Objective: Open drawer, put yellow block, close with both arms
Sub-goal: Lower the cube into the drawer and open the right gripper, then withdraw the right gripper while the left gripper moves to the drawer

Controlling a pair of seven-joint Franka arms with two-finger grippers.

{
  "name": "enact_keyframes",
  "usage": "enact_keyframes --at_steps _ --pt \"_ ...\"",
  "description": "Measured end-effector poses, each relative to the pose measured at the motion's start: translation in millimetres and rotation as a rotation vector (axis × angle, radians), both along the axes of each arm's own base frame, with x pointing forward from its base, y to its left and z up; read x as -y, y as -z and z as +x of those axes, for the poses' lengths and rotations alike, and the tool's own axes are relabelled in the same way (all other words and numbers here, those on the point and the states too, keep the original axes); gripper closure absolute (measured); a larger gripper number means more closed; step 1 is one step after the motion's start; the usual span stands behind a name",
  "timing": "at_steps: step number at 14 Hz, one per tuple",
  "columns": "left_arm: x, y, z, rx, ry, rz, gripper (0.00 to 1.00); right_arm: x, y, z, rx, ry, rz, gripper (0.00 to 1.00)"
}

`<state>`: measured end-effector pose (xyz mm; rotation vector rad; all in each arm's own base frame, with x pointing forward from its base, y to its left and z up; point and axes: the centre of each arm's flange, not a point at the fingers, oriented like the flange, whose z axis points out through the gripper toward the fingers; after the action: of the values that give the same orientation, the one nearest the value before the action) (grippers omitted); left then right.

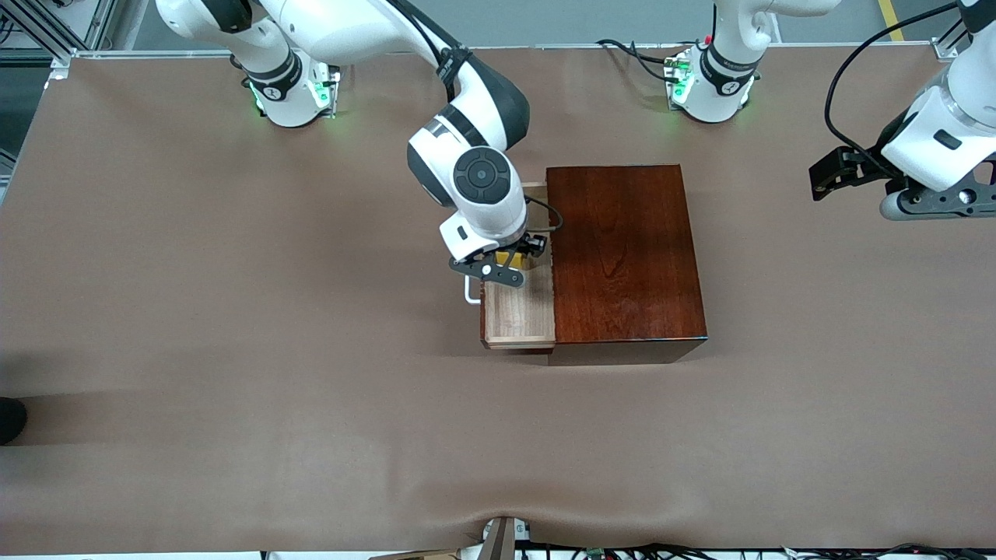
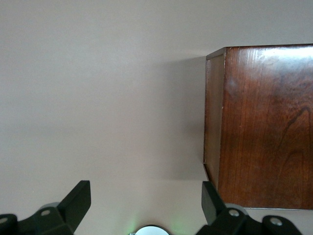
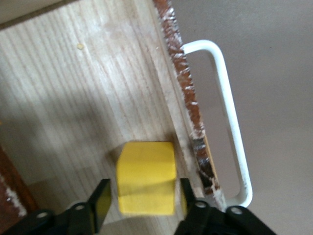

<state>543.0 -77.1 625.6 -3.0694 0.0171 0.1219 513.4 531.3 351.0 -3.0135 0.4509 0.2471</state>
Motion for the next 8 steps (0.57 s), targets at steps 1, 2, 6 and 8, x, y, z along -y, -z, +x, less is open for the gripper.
enact_keyframes --at_steps 1,2,6,8 --pt "0.1 0.5 0.2 -0.001 0.0 0.0 0.0 -2.5 -1.4 -1.9 0.002 -0.003 0.002 0.21" --pt "0.1 1.1 0.5 -0.002 0.0 0.0 0.0 -4.0 -2.2 -3.0 0.003 -0.004 0.003 0.1" --pt "0.3 2.4 1.2 -0.004 0.0 0.001 0.0 -1.4 -5.0 0.7 0.008 0.002 0.002 0.0" --pt "0.2 2.5 1.2 -0.004 0.0 0.001 0.0 2.8 -15.8 5.8 0.003 0.005 -0.003 0.0"
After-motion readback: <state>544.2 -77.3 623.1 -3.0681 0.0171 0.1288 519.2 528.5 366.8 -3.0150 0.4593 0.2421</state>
